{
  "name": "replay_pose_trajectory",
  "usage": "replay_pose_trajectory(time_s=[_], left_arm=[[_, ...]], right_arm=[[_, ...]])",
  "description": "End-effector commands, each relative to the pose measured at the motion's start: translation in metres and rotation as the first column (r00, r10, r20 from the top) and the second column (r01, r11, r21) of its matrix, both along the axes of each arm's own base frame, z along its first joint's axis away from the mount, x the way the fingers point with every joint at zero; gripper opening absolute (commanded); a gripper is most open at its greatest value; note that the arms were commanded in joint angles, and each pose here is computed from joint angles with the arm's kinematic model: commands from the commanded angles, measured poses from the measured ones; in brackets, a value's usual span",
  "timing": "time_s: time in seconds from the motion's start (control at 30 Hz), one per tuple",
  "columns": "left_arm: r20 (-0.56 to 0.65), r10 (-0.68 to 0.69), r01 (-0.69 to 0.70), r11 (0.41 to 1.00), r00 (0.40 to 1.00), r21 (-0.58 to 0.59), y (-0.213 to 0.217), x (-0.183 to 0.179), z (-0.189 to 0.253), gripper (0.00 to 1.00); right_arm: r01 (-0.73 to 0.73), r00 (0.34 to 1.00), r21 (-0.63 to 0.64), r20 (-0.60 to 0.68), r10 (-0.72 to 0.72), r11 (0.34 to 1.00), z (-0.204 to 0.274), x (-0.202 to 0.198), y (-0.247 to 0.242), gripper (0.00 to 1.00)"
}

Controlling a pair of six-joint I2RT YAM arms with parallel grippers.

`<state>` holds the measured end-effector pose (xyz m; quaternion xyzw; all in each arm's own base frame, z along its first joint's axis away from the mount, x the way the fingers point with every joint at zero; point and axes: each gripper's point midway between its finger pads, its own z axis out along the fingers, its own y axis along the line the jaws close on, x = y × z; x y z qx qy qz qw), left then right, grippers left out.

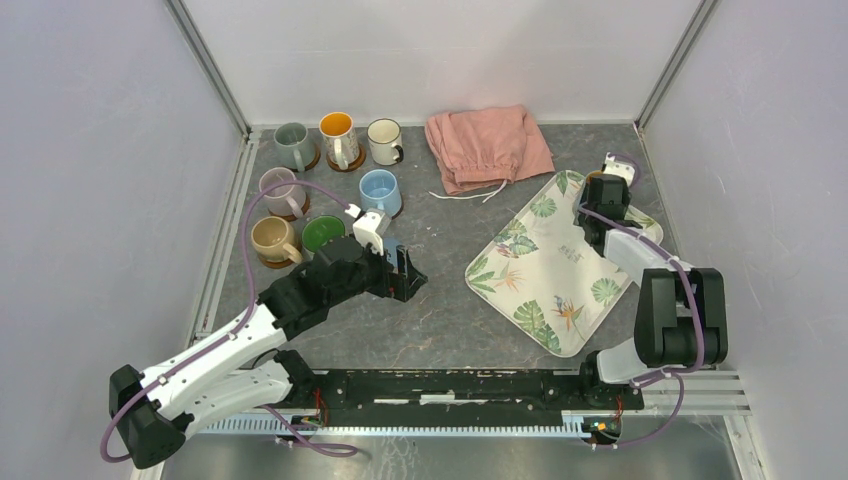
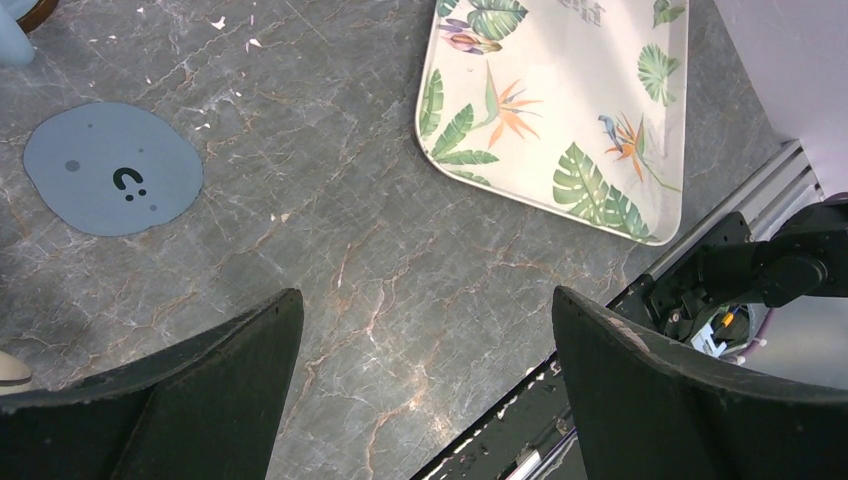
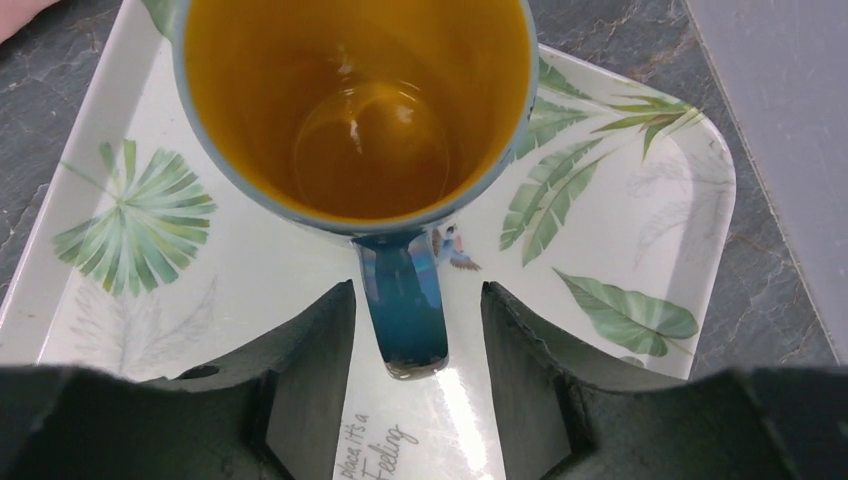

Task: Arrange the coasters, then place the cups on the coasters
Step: Pick up the cup from the tray.

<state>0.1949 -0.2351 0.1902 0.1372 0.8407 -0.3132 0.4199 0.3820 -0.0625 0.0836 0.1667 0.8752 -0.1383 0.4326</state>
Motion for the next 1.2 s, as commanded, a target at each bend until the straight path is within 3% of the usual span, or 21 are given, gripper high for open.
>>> replay_pose_trajectory(time_s=[0.0,0.53,0.9,0.97,1.1,1.17], left_arm=[[0.038,-0.021,0.022,1.0,0.999,-0.002,-0.003,0.003,0.003,1.0],[0.041,-0.025,0.025,1.0,0.999,-0.005,-0.003,0.002,0.004,1.0],[0.041,-0.022,0.022,1.0,0.999,-0.002,-0.003,0.002,0.003,1.0],[0.041,-0.022,0.022,1.0,0.999,-0.003,-0.003,0.002,0.003,1.0],[0.042,-0.022,0.022,1.0,0.999,-0.003,-0.003,0.002,0.003,1.0],[0.043,-0.02,0.02,1.0,0.999,-0.003,-0.003,0.003,0.004,1.0]], right_arm=[[0.005,0.998,-0.043,0.067,-0.002,0.999,0.022,0.02,-0.006,0.54],[-0.061,0.995,-0.033,0.082,0.064,0.998,0.022,0.035,0.013,0.36],[-0.062,0.995,-0.029,0.076,0.064,0.998,0.02,0.042,0.014,0.34],[-0.065,0.995,-0.029,0.078,0.067,0.997,0.021,0.043,0.014,0.3],[-0.075,0.993,-0.026,0.085,0.077,0.997,0.027,0.043,0.016,0.07],[-0.08,0.992,-0.021,0.1,0.082,0.997,0.034,0.042,0.018,0.0]])
